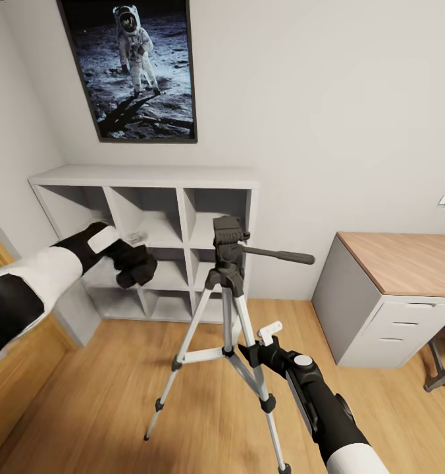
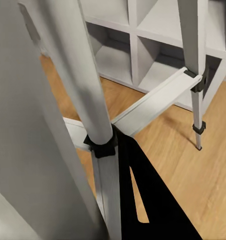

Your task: Attach the digital camera to the camera tripod in the bedroom.

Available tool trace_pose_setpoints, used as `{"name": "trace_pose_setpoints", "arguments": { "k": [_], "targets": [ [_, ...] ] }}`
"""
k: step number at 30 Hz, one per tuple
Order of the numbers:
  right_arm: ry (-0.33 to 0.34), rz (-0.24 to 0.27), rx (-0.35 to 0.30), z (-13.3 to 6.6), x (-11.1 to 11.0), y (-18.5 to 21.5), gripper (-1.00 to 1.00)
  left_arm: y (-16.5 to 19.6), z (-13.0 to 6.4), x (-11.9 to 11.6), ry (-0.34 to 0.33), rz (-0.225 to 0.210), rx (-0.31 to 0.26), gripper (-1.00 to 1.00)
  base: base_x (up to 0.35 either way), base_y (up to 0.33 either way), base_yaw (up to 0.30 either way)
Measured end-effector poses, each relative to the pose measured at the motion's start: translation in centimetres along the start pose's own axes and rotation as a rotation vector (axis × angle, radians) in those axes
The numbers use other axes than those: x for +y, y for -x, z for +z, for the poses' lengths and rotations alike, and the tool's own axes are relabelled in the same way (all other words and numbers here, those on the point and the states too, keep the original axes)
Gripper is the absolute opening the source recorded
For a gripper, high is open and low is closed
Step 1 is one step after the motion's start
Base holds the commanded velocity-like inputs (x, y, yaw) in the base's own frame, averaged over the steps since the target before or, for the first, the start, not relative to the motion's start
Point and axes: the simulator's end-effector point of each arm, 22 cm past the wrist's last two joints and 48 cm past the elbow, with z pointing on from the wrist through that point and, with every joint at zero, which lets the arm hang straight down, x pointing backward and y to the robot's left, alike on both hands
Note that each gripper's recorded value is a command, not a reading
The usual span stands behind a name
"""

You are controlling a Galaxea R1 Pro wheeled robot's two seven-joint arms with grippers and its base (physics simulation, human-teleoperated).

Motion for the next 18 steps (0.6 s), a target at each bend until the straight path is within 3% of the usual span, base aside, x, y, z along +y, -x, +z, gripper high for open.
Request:
{"name": "trace_pose_setpoints", "arguments": {
  "k": [1,2,3,5,13,15,18],
  "targets": [
    [-0.002,-0.006,0.003,0.0,0.0,-0.1,-1.00,0.3,-0.3,-0.3,0.011,0.033,-0.003,-1.00,0.000,0.000,0.000],
    [-0.002,-0.005,0.002,0.1,-0.1,-0.1,-1.00,1.5,-1.3,-2.0,-0.004,0.068,-0.018,-1.00,0.000,0.000,0.000],
    [-0.002,-0.005,0.003,0.0,0.0,-0.1,-1.00,2.4,-2.3,-3.4,-0.027,0.074,-0.030,-1.00,0.000,0.000,0.000],
    [-0.002,-0.004,0.002,0.0,-0.1,-0.1,-1.00,4.3,-4.7,-6.3,-0.034,0.142,-0.055,-1.00,0.000,0.000,0.000],
    [-0.002,-0.002,0.001,0.0,0.0,-0.1,-1.00,6.5,-9.4,-10.9,0.035,0.316,-0.144,-1.00,0.000,0.000,0.000],
    [-0.002,-0.002,0.001,0.0,0.0,-0.1,-1.00,6.8,-10.3,-12.0,0.030,0.334,-0.168,-1.00,0.000,0.000,0.000],
    [-0.002,-0.002,0.001,0.0,0.0,-0.1,-1.00,7.8,-12.8,-15.1,-0.049,0.307,-0.213,-1.00,0.000,0.000,0.000]
  ]
}}
